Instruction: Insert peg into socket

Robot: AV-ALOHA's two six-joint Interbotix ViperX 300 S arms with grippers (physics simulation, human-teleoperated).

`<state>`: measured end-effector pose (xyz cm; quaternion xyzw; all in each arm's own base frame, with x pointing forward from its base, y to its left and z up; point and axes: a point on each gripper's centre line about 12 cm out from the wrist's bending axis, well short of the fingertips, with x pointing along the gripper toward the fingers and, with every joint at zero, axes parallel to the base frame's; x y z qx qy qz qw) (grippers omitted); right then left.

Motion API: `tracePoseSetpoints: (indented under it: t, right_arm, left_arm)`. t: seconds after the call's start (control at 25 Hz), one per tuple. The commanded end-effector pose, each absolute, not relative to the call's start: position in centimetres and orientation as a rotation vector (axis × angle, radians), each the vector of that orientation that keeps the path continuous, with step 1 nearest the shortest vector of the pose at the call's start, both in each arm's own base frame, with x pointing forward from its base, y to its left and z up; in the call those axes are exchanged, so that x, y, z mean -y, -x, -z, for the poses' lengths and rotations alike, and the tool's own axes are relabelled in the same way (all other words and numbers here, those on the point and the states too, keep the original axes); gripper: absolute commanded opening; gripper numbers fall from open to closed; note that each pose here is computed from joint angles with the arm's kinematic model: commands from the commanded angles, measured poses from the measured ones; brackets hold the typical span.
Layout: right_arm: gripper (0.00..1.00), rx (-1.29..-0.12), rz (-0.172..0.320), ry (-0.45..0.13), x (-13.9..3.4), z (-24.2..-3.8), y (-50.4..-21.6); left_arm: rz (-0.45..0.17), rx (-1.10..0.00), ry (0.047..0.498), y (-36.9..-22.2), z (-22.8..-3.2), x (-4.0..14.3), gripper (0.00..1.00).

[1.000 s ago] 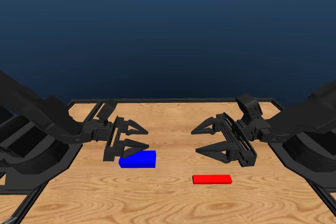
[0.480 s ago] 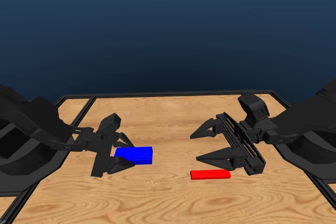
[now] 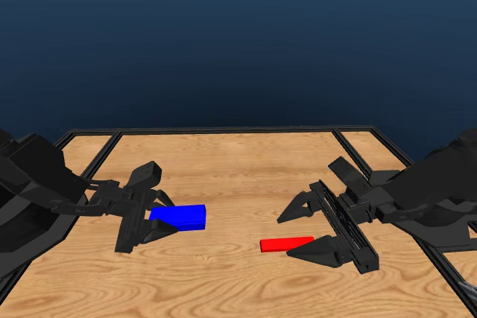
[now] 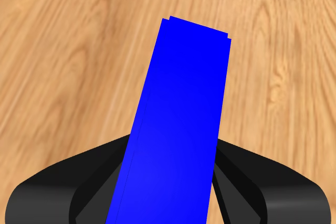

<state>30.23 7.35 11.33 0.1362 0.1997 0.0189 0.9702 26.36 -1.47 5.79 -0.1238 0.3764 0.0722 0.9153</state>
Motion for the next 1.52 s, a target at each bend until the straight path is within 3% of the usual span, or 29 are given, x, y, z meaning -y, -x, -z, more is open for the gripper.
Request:
tracePoseSetpoints:
  t: [0.04,0.16,0.28,0.32,0.4,0.44,0.52,0.56,0.6,0.68,0.72,0.76,0.8,0.84,0.88,0.92,0.96,1.0,1.04,1.08,1.16,1.2,1.24,1.28,1.36,1.4,1.44,1.48,1.52]
  right_arm:
    - [1.00,-0.573,-0.004,-0.307,-7.7,-8.3,-29.6]
    - [1.00,-0.638,0.022,-0.318,-7.7,-6.6,-29.3]
    - [1.00,-0.664,0.017,-0.306,-8.1,-6.0,-30.0]
    - [1.00,-0.691,0.013,-0.292,-8.2,-5.5,-30.1]
    - [1.00,-0.707,0.007,-0.280,-8.4,-5.3,-30.5]
    - [0.00,-0.736,0.010,-0.263,-8.4,-4.6,-30.3]
    - [0.00,-0.730,0.011,-0.225,-8.1,-4.9,-30.7]
    - [0.00,-0.685,0.006,-0.224,-8.2,-6.0,-31.5]
    - [0.00,-0.697,0.000,-0.205,-8.0,-6.1,-31.5]
    - [0.00,-0.679,-0.009,-0.178,-8.1,-7.1,-32.6]
    - [0.00,-0.657,-0.042,-0.114,-7.9,-7.7,-31.7]
    - [0.00,-0.644,-0.006,-0.159,-7.5,-8.4,-32.8]
    - [0.00,-0.673,-0.016,-0.140,-7.4,-8.1,-32.4]
    - [0.00,-0.600,-0.022,-0.151,-7.4,-10.6,-33.8]
    - [0.00,-0.603,-0.030,-0.140,-7.4,-10.9,-33.9]
    - [0.00,-0.624,-0.041,-0.126,-7.3,-11.0,-33.7]
    - [0.00,-0.557,-0.048,-0.134,-7.2,-13.3,-34.9]
    - [0.00,-0.563,-0.057,-0.125,-6.9,-14.2,-35.4]
    - [0.00,-0.638,-0.093,-0.084,-7.3,-13.5,-34.9]
    - [0.00,-0.569,-0.096,-0.090,-7.3,-15.2,-35.5]
    - [0.00,-0.556,-0.136,-0.069,-7.7,-17.4,-36.2]
    - [0.00,-0.592,-0.169,-0.035,-8.2,-17.8,-36.4]
    - [0.00,-0.612,-0.186,-0.037,-8.7,-18.5,-37.0]
    - [0.00,-0.603,-0.184,-0.033,-8.4,-19.1,-36.9]
    - [0.00,-0.681,-0.201,-0.001,-8.6,-19.3,-36.6]
    - [0.00,-0.717,-0.195,0.003,-8.8,-20.2,-36.7]
    - [0.00,-0.721,-0.194,0.006,-9.0,-20.8,-36.8]
    - [0.00,-0.807,-0.176,0.028,-9.1,-19.8,-36.5]
    - [0.00,-0.823,-0.156,0.034,-9.0,-20.2,-36.6]
  left_arm:
    - [-0.120,-0.760,0.276,-26.9,-5.9,2.9,0.00]
    - [-0.082,-0.685,0.275,-27.9,-7.6,3.9,0.00]
    - [-0.049,-0.632,0.270,-28.8,-8.9,4.9,0.00]
    - [-0.043,-0.633,0.270,-28.2,-9.1,5.1,0.00]
    - [-0.026,-0.591,0.268,-29.3,-10.1,5.7,0.00]
    - [-0.012,-0.581,0.262,-29.4,-10.4,6.0,0.00]
    - [0.004,-0.555,0.267,-29.8,-11.2,6.6,0.00]
    - [0.022,-0.575,0.254,-29.2,-10.8,7.3,0.00]
    - [0.007,-0.539,0.268,-30.1,-11.7,7.1,0.00]
    - [0.024,-0.495,0.266,-30.3,-12.4,7.9,0.00]
    - [0.018,-0.493,0.265,-30.4,-12.7,7.7,0.00]
    - [0.072,-0.460,0.244,-30.5,-13.4,9.5,0.00]
    - [0.041,-0.447,0.266,-30.9,-13.6,9.0,0.00]
    - [0.056,-0.398,0.264,-31.0,-14.2,10.0,0.00]
    - [0.035,-0.434,0.267,-30.9,-13.7,9.4,0.00]
    - [0.039,-0.393,0.269,-31.4,-14.8,9.9,0.00]
    - [0.056,-0.397,0.254,-31.1,-14.9,10.2,0.00]
    - [0.076,-0.379,0.247,-30.9,-15.1,11.2,0.00]
    - [0.033,-0.378,0.255,-31.0,-14.8,10.3,0.00]
    - [0.043,-0.401,0.242,-30.7,-14.3,10.5,0.00]
    - [0.038,-0.386,0.243,-30.7,-14.8,10.6,0.00]
    - [0.033,-0.346,0.252,-31.1,-15.8,10.9,0.00]
    - [0.024,-0.357,0.244,-30.7,-15.1,10.8,0.00]
    - [0.014,-0.359,0.265,-30.8,-15.4,10.2,0.00]
    - [0.022,-0.364,0.230,-30.0,-14.3,11.0,0.00]
    - [-0.008,-0.331,0.252,-30.3,-15.2,10.5,0.00]
    - [0.003,-0.348,0.235,-30.1,-14.7,10.9,0.00]
    - [-0.002,-0.306,0.256,-30.6,-15.8,11.0,0.00]
    - [-0.008,-0.370,0.221,-29.7,-13.9,10.7,0.00]
